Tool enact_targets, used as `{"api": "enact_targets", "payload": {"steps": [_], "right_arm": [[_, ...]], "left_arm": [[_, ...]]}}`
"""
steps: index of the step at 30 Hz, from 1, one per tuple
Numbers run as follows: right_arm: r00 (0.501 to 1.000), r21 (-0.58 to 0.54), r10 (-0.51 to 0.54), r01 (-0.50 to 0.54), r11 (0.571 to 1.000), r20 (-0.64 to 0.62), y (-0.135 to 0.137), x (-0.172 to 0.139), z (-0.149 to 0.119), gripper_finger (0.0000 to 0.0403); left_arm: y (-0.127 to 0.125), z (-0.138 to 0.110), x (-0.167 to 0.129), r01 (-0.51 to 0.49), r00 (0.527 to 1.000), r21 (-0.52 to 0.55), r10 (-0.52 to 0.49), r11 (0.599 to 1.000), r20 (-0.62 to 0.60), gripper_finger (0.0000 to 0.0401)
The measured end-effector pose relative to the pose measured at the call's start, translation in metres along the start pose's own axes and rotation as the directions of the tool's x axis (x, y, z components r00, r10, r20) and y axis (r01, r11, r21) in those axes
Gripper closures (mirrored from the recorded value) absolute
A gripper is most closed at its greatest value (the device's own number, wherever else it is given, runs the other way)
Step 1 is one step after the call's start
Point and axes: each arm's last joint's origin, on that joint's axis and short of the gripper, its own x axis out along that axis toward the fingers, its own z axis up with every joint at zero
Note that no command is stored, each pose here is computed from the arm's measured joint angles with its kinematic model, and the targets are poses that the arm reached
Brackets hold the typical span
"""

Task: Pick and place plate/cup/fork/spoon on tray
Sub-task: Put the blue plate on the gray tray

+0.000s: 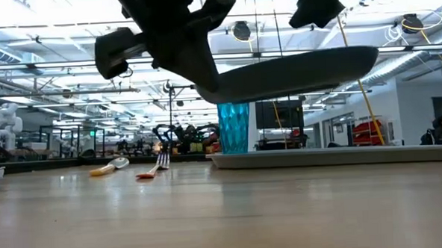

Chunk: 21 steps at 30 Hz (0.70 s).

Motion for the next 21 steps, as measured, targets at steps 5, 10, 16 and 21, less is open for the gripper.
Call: {"api": "enact_targets", "payload": {"steps": [5, 10, 16, 21], "right_arm": [[0.996, -0.014, 0.049, -0.050, 0.999, -0.072, 0.011, 0.010, 0.005, 0.0270], [0.994, -0.039, 0.036, -0.040, 0.998, -0.107, 0.013, 0.018, 0.001, 0.0270], [0.996, -0.076, -0.023, 0.016, 0.997, -0.090, 0.007, 0.021, 0.003, 0.0253], [0.995, -0.085, -0.042, 0.034, 0.996, -0.094, 0.005, 0.025, -0.002, 0.0222]], "left_arm": [[0.005, -0.010, 0.002, 0.015, 0.999, -0.014, -0.015, 1.000, -0.030, 0.0393], [0.009, -0.015, 0.004, 0.007, 0.999, -0.032, -0.009, 0.999, -0.043, 0.0386], [0.011, -0.023, 0.005, 0.024, 0.997, -0.048, -0.027, 0.999, -0.070, 0.0392], [0.013, -0.025, 0.006, 0.024, 0.997, -0.030, -0.026, 0.999, -0.074, 0.0388]]}}
